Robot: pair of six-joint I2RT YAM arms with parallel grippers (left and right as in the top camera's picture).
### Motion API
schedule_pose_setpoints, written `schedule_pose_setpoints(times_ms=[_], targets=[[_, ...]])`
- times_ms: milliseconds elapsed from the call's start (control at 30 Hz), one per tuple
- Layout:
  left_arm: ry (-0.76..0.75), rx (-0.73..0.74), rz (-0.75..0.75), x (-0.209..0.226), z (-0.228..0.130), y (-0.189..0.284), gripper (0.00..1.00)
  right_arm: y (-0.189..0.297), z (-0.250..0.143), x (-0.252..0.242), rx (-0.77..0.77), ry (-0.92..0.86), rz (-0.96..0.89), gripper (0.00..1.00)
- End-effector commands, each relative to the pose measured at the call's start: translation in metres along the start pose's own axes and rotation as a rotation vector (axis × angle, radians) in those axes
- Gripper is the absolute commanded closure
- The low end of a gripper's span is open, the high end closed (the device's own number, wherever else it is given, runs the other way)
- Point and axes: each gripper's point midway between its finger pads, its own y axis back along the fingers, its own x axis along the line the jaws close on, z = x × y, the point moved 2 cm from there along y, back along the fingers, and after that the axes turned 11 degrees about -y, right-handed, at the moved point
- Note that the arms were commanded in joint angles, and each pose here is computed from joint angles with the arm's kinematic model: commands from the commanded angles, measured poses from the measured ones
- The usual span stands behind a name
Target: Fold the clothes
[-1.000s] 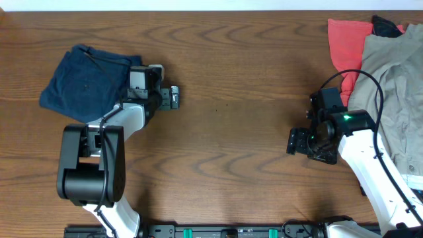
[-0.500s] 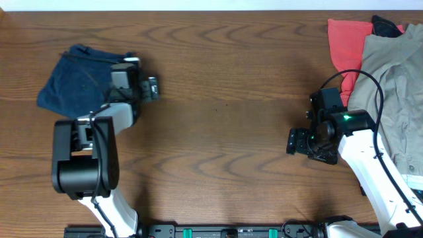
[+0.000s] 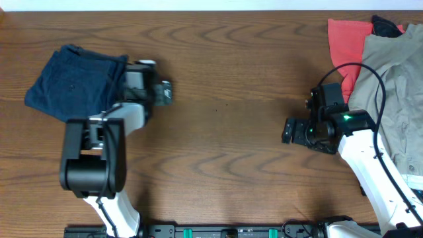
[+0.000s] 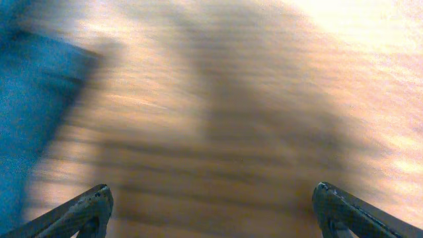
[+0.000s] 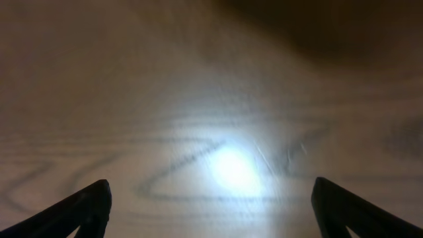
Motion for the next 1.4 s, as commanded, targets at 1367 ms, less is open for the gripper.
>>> schedule_pose_setpoints(times_ms=[1367], targets=[[0.147,0.19,-0.147,-0.03,-0.019,0.321,0.02,0.078,-0.011,-0.019,-0.185,0.124,0.095,0.01]])
